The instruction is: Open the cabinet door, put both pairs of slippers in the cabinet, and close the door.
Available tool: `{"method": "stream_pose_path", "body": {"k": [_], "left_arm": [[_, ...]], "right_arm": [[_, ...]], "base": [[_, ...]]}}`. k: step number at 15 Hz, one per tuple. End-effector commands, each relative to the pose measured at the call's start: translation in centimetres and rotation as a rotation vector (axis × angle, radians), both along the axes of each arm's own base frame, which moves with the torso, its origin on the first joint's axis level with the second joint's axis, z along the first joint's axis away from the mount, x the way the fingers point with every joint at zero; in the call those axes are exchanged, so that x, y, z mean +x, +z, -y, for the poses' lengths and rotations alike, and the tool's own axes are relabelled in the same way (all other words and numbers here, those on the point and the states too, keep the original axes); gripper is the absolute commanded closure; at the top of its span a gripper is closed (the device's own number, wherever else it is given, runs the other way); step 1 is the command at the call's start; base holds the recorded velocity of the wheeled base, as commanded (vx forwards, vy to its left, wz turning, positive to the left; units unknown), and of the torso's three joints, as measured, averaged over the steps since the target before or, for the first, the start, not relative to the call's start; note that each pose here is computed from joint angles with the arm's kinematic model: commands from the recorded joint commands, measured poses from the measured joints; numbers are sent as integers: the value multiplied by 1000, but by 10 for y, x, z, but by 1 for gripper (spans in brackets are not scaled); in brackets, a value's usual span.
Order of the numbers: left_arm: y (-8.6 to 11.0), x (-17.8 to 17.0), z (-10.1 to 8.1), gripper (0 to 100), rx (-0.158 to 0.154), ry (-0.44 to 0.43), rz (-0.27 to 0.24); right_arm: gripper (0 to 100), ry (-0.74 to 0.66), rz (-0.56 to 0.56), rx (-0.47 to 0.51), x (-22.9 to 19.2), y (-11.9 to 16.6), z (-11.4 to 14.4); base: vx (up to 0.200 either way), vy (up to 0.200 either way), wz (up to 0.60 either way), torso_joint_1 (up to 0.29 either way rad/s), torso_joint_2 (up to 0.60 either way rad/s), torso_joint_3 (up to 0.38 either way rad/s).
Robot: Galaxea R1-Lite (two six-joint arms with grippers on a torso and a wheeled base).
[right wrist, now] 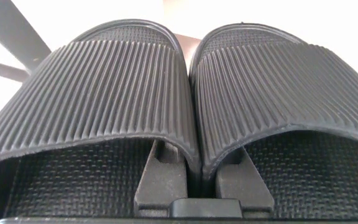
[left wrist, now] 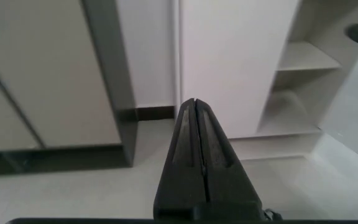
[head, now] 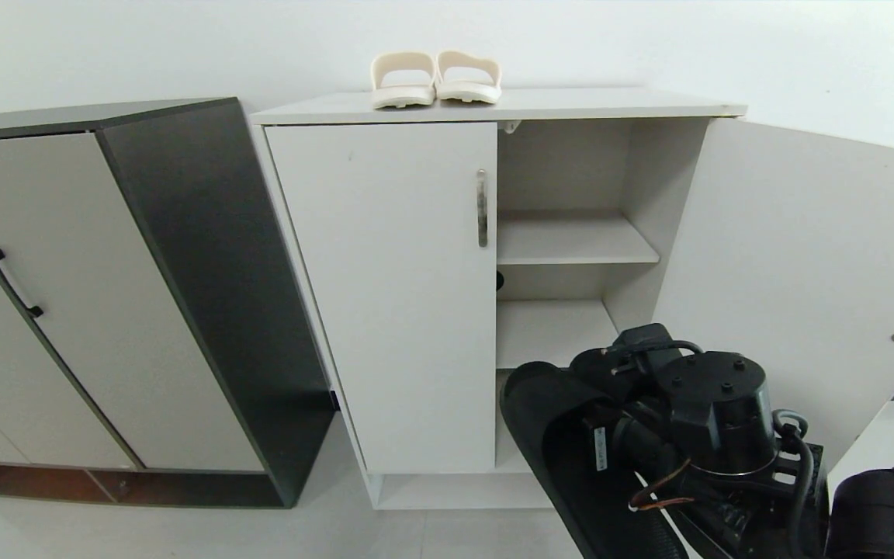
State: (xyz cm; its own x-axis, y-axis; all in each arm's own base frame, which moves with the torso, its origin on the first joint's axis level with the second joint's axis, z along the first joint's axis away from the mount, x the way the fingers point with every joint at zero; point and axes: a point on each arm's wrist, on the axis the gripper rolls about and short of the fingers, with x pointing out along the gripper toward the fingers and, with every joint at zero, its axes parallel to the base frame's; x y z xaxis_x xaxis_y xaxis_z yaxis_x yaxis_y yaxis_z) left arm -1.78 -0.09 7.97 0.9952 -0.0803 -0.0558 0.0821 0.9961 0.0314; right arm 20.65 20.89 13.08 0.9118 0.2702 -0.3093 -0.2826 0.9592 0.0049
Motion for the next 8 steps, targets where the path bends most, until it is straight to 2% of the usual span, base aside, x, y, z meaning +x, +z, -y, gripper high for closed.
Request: {"method": "stream_pose_path", "body": {"k": [1,2,3,4,8], "left_arm": [[-4,-5,0,100,12,28,52],[-4,-5,0,100,7,34,52],[-4,-5,0,100,-16,44,50],[-4,-5,-1,100,-25,60,53],[-4,-5,-1,100,-26,60,52]], "right_arm": [[100,3,0,1,-1,0,-1],[100,8,1,2,-1,0,-2],[100,21,2,-2,-5,0,-5],[100,28,3,2,-6,1,-7],[100,28,7,5,-5,1,-9]], "base": [[0,0,0,0,0,0],[0,0,0,0,0,0],[0,0,0,0,0,0],[0,0,0,0,0,0],[0,0,0,0,0,0]]}}
